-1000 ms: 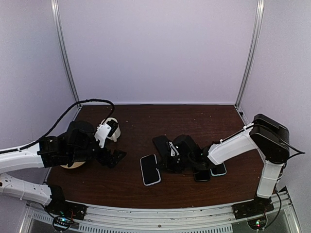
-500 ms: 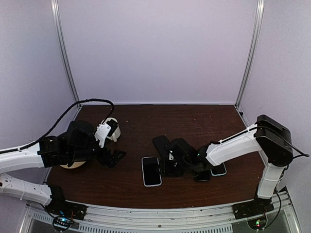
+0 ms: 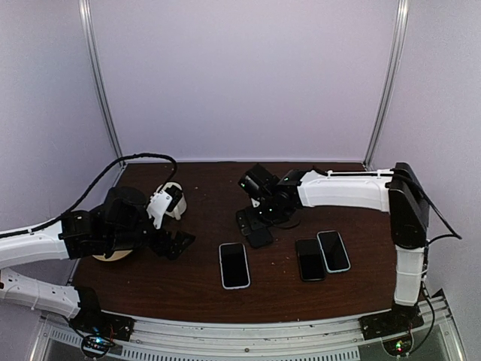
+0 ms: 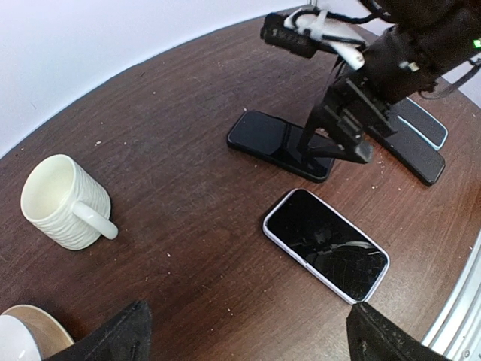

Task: Put the phone into the phone case
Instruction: Place the phone with the phone case at the corner of the board, then move the phone with the phone case to the center of the board.

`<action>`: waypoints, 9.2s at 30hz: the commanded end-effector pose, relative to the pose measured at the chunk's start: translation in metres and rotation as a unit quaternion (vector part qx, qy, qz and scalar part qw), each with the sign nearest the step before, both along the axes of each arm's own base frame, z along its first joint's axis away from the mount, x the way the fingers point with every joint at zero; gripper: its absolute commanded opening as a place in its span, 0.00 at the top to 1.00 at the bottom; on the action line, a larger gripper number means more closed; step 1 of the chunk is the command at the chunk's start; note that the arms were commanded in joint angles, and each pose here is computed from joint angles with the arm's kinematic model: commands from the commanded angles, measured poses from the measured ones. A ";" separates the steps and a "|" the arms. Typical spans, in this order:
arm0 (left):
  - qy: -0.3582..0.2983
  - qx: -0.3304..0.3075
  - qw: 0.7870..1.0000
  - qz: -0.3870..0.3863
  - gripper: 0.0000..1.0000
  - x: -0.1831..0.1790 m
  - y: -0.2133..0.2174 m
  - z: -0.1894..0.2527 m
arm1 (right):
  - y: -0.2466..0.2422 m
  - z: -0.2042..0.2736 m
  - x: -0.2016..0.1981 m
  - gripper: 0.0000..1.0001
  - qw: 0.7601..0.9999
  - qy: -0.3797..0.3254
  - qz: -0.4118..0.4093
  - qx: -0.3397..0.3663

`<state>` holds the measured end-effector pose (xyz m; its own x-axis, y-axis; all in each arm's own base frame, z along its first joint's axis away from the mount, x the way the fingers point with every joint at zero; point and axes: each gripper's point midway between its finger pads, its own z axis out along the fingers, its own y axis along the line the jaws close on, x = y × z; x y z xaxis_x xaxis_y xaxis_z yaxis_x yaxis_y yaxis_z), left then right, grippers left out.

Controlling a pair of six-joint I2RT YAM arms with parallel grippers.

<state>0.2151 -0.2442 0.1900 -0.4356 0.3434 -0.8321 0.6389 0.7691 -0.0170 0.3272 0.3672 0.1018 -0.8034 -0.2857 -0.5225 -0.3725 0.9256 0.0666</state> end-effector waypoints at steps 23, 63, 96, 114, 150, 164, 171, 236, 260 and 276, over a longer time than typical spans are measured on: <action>0.004 -0.021 1.000 -0.012 0.06 0.003 -0.011 0.005 | 0.001 -0.090 0.048 0.16 0.994 0.066 0.023 -0.085; 0.158 0.104 0.982 -0.028 0.39 0.001 -0.036 -0.115 | -0.042 -0.068 -0.087 0.25 0.989 0.005 -0.150 -0.005; 0.166 0.192 0.966 -0.044 0.46 0.048 -0.078 -0.179 | -0.201 -0.057 -0.083 0.71 0.980 0.090 -0.165 -0.059; 0.150 0.175 0.972 -0.050 0.45 0.043 -0.075 -0.151 | -0.241 -0.072 -0.056 0.12 0.971 0.135 -0.180 -0.075; 0.163 0.173 0.970 -0.060 0.46 0.039 -0.077 -0.159 | -0.237 -0.080 -0.065 0.12 0.972 0.172 -0.144 -0.072; 0.162 0.169 0.970 -0.061 0.46 0.038 -0.077 -0.156 | -0.250 -0.096 -0.061 0.06 0.962 0.195 -0.166 -0.096; 0.162 0.168 0.970 -0.062 0.46 0.037 -0.077 -0.156 | -0.234 -0.106 -0.065 0.10 0.960 0.228 -0.153 -0.062; 0.209 0.141 0.959 -0.125 0.50 0.007 -0.110 -0.178 | -0.100 -0.024 -0.104 0.30 0.993 0.099 -0.067 -0.013; 0.202 0.157 0.955 -0.151 0.50 0.015 -0.165 -0.185 | -0.183 0.005 -0.111 0.27 0.991 0.058 -0.117 -0.030; 0.112 0.163 0.974 -0.108 0.44 0.041 -0.113 -0.085 | -0.177 -0.001 -0.114 0.23 0.992 0.087 -0.096 -0.013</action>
